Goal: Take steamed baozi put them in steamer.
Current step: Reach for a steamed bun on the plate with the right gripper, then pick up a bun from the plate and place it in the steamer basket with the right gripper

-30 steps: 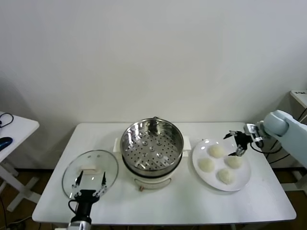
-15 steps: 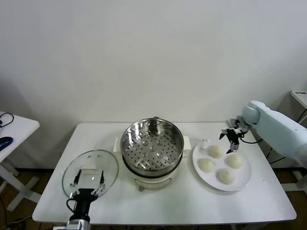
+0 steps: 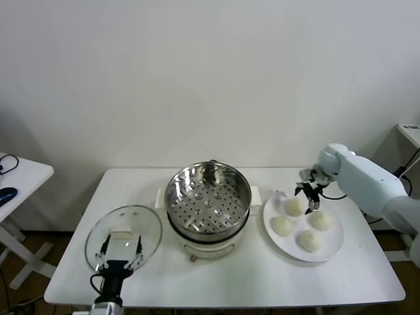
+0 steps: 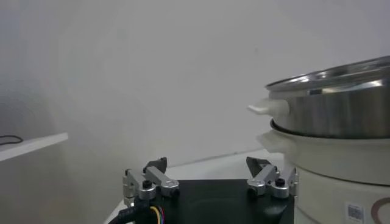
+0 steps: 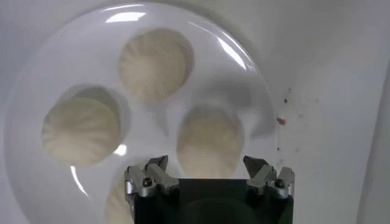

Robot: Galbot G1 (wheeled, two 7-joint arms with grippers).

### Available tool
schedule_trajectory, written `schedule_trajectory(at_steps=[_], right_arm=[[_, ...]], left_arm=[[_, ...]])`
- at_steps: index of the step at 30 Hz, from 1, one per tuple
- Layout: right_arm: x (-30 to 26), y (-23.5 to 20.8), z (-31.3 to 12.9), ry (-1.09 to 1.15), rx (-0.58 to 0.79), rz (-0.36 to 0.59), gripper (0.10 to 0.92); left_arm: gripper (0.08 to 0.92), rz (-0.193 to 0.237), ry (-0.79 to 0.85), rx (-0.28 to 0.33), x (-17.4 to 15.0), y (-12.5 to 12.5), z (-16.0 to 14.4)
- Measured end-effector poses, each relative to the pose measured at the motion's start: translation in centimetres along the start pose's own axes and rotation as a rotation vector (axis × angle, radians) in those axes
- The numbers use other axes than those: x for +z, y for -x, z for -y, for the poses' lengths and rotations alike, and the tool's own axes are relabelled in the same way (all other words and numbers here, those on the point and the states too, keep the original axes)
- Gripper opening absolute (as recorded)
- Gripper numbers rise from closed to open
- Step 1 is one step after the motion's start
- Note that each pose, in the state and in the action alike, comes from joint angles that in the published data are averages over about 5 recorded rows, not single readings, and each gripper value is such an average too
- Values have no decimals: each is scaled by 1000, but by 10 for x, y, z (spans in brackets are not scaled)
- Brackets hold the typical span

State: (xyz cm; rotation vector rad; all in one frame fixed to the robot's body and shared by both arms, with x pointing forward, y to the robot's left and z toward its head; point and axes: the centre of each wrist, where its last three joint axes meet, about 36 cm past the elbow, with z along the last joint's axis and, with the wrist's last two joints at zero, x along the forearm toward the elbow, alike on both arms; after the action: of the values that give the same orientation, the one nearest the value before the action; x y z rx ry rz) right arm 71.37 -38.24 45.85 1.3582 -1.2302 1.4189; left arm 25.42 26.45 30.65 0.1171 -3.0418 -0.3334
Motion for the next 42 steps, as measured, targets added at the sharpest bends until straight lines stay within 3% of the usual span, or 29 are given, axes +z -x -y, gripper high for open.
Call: schedule_trajectory(at_steps=[9,17,29,35,42], right_arm=[[-4,9,1,-8,-1,-15,822],[-6,11,3,-9,9,-13,737],[-6,5,5,-15,28,2,709],[-13,-24,14,-57,56,19,708],[-38,-102,31,-192,125,34,711]], left_arm=[[823,-8,8,-6,2,-3,-4],[823,-10,7,-6,3,-3,-3],[823,-22,13,-16,4,-5,-4],[823,-25,19,-15,3,-7,-4],[823,-30,28,-11,3,-9,-6]])
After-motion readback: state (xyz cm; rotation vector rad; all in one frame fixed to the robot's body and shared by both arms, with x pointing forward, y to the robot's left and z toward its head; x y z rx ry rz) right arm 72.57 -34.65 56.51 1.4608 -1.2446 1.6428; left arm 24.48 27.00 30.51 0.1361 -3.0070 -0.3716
